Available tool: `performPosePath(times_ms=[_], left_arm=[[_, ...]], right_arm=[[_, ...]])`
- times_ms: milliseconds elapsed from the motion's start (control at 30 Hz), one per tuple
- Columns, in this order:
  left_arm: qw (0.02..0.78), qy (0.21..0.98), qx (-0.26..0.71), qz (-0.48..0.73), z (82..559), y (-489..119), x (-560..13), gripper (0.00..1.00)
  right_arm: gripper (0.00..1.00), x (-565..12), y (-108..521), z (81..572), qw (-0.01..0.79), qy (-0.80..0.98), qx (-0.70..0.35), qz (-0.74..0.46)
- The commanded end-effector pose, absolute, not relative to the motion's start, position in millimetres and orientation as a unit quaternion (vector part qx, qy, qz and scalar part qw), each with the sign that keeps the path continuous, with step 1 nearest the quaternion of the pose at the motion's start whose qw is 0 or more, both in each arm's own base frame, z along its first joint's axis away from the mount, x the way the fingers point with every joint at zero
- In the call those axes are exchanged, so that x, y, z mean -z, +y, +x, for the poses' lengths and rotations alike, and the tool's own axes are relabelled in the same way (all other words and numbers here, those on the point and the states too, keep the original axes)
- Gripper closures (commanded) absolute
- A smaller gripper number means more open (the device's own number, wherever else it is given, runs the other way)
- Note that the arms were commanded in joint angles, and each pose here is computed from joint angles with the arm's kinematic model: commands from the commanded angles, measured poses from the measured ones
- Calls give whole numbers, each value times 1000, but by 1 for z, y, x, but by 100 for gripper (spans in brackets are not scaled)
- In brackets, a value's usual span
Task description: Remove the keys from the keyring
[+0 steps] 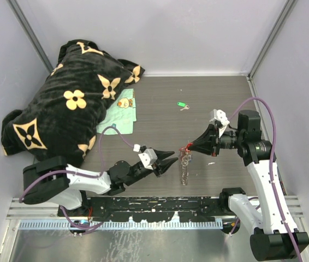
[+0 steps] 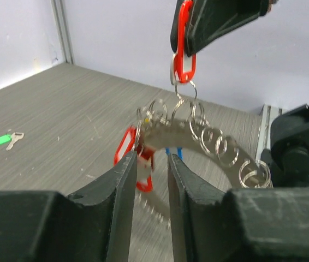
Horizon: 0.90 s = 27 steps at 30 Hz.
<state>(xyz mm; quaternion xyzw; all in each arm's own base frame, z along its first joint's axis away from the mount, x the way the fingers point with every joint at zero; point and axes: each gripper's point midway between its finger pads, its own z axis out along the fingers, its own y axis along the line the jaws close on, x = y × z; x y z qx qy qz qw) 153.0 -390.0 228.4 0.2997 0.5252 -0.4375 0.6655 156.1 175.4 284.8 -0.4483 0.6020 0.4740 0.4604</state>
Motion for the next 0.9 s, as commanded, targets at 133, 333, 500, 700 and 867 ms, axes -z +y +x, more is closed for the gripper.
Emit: performPosePath(times_ms=[133,333,500,700,867], left_arm=[[667,482,412,391,130,-369,-267,70],[634,475,381,477,121,-364,-269,71],[619,470,377,505,127,-365,-273,75],[613,450,395,516,138,-374,-282,76],[601,438,416,524,143,-387,-286,75]], right_arm=[[99,-298,175,148,489,567,-449,-488],[99,-297,176,144,488,559,-453,-493],[99,-298,176,142,489,554,-457,-496],[99,-297,176,141,488,552,-459,-497],[99,-295,177,140,487,552,-460,-497]])
